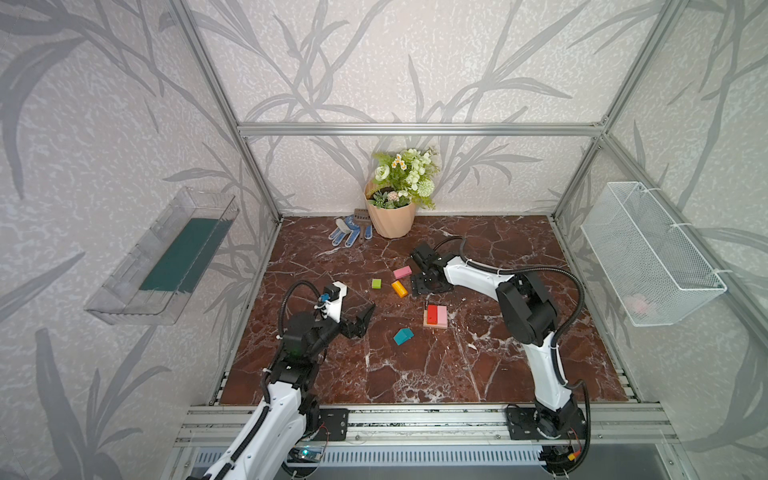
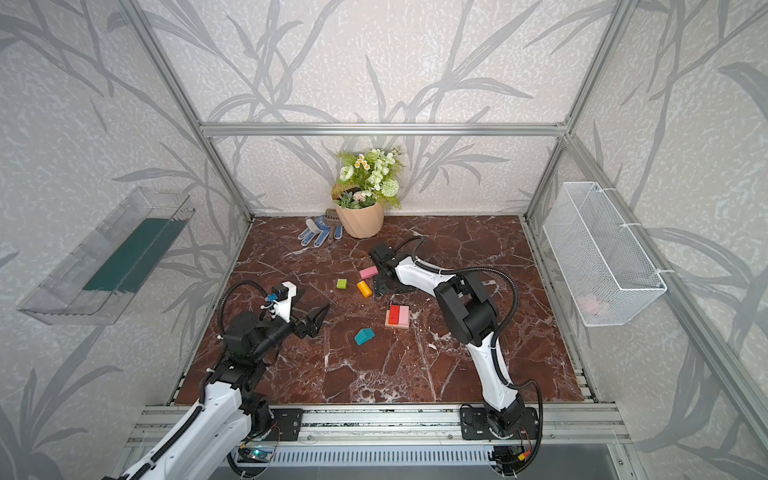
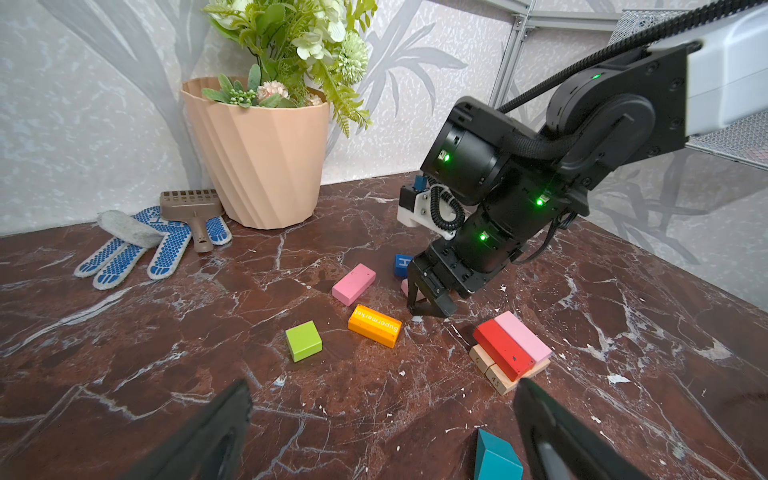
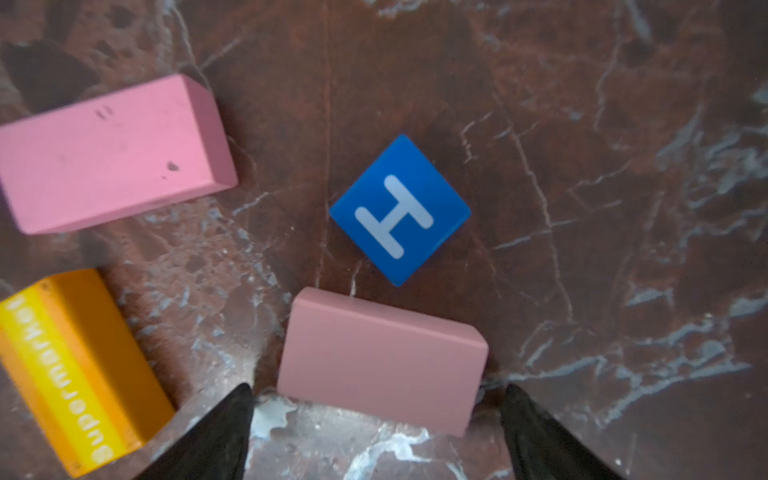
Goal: Build the wood block tower
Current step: 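Lower the right gripper onto the loose pink bar, close and lift it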
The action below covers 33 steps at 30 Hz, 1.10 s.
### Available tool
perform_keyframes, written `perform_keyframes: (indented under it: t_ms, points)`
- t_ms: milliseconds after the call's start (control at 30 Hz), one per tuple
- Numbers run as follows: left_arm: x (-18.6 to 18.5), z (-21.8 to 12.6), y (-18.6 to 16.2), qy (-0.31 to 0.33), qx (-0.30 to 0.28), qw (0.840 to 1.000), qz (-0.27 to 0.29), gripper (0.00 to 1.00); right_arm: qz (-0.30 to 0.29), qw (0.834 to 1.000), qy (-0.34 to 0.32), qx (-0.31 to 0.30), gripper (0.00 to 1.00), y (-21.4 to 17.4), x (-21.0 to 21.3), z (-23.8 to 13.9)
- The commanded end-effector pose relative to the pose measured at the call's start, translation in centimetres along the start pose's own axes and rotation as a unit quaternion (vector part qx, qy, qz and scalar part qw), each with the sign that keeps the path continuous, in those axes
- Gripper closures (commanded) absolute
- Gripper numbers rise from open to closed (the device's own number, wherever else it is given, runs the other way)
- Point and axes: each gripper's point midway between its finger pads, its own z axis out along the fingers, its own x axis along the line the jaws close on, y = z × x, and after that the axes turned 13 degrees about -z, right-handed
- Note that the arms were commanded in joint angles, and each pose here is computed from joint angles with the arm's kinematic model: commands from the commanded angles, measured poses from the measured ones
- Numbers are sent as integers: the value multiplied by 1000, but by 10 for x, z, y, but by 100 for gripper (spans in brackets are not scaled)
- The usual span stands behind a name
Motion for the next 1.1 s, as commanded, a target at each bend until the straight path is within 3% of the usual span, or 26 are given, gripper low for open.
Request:
perform_keyframes:
  t_ms: [0,300,700,867,1067]
  points:
    - [-1,-2,3,-2,-14,1000,6,1,13,999,-32,20,8,-7,-9,3]
    - [-2,-2,3,-5,-14,1000,7,1,22,999,-36,28,22,-4,-7,16]
    - [-2,-2,3,-5,-15,1000,7,1,34,998,-45,31,24,-1,-8,28]
    - [-5,-2,2,-12,-12,1000,10,1,35,998,-48,35,38,-6,-10,27]
    - [-3,-2,3,-8,-13,1000,8,1,35,998,-47,28,43,-6,-13,16]
